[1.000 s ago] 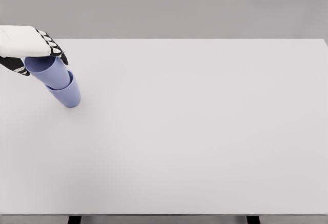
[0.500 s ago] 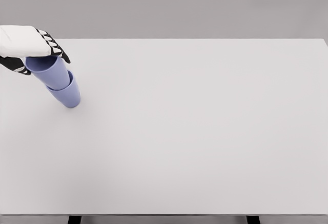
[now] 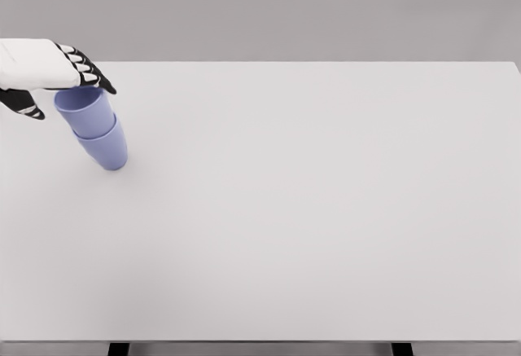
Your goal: Place the right cup on the left cup with left arm
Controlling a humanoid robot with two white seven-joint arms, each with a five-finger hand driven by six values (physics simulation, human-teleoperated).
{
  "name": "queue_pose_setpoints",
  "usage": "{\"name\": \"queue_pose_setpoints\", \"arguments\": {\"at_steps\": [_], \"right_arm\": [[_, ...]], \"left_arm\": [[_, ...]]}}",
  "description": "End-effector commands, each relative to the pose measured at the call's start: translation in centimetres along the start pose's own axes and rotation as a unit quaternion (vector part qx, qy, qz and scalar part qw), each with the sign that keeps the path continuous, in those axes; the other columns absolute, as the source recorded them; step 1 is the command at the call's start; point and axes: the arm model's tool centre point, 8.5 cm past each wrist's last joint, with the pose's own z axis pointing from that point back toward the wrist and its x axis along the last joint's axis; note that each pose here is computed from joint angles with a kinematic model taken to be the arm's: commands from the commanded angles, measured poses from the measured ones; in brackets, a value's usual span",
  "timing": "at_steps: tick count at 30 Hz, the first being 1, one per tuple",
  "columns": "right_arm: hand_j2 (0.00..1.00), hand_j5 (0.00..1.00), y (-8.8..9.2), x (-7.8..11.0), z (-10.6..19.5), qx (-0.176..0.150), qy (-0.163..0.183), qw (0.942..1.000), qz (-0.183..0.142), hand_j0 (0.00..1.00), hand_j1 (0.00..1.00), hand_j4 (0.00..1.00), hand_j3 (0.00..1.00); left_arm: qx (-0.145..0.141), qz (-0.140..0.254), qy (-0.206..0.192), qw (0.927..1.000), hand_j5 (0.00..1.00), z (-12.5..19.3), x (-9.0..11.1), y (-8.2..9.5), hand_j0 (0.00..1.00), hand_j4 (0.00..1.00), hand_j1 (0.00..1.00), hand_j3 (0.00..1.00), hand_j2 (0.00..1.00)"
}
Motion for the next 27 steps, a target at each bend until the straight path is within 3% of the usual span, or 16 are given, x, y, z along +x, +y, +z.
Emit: {"name": "queue_pose_setpoints", "arguments": {"at_steps": [1,14,27], "right_arm": [[1.00,1.00,0.0,0.0,0.0,0.000,0.000,1.0000,0.000,1.00,1.00,1.00,1.00],[1.00,1.00,0.0,0.0,0.0,0.000,0.001,1.0000,0.000,1.00,1.00,1.00,1.00],[1.00,1.00,0.0,0.0,0.0,0.000,0.000,1.0000,-0.001,1.00,1.00,1.00,1.00]], "left_arm": [[0.005,0.002,0.000,1.0000,1.00,0.1,0.0,0.3,1.00,1.00,1.00,1.00,1.00],[0.036,-0.015,-0.029,0.9988,1.00,1.1,1.7,2.2,1.00,1.00,1.00,1.00,1.00],[0.042,-0.041,-0.073,0.9956,1.00,2.7,3.5,2.1,1.00,1.00,1.00,1.00,1.00]]}}
